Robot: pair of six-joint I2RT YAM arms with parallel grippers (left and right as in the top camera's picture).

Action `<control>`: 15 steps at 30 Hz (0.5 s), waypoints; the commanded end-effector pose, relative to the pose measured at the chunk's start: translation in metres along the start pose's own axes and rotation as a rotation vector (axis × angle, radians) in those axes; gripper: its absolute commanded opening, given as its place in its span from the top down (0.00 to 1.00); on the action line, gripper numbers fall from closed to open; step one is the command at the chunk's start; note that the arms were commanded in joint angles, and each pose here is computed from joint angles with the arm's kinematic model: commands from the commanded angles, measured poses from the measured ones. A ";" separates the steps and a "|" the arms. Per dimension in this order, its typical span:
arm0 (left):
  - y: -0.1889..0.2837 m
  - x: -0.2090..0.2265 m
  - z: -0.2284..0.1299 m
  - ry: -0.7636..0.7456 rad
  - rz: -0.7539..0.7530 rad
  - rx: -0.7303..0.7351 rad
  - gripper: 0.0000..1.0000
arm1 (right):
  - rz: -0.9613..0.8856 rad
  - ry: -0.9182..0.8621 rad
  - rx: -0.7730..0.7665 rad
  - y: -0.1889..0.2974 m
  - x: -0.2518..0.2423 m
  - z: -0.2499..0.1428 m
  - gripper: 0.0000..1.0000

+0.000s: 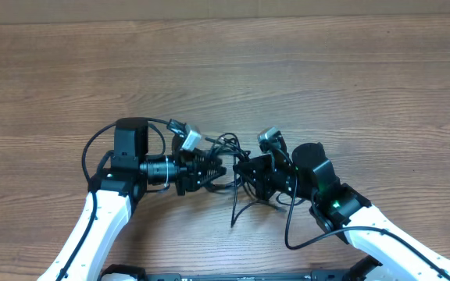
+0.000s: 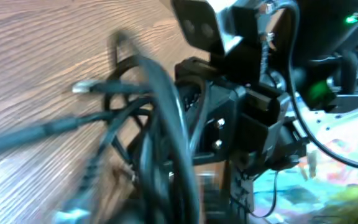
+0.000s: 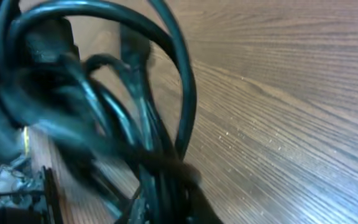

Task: Untangle cables

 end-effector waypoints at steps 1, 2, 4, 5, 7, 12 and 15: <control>0.005 0.009 0.010 0.127 0.152 -0.055 0.33 | -0.051 -0.112 -0.045 0.000 -0.006 0.007 0.96; 0.006 0.014 0.010 0.190 0.196 -0.072 0.29 | -0.089 -0.162 -0.056 0.000 -0.010 0.008 0.96; 0.007 0.020 0.011 0.283 0.249 -0.100 0.18 | -0.166 -0.275 -0.084 0.002 -0.018 0.009 0.96; 0.008 0.022 0.012 0.316 0.267 -0.111 0.13 | -0.187 -0.316 -0.095 0.002 -0.020 0.010 0.96; 0.008 0.024 0.012 0.358 0.281 -0.122 0.11 | -0.195 -0.386 -0.124 0.003 -0.022 0.013 0.96; 0.008 0.025 0.010 0.388 0.301 -0.123 0.09 | -0.159 -0.514 -0.150 0.002 -0.019 0.017 0.96; 0.010 0.030 0.011 0.387 0.351 -0.141 0.07 | -0.081 -0.526 -0.116 0.001 -0.011 0.015 0.96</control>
Point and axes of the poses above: each gripper's point midway between its finger pads, its own y axis back along the fingers, its own x axis along the line the jaws close on, z = x × y, the point moved 7 cm from there along y, back along the fingers, and after that the axes turned 13 degrees about y, right-handed, at the moved point
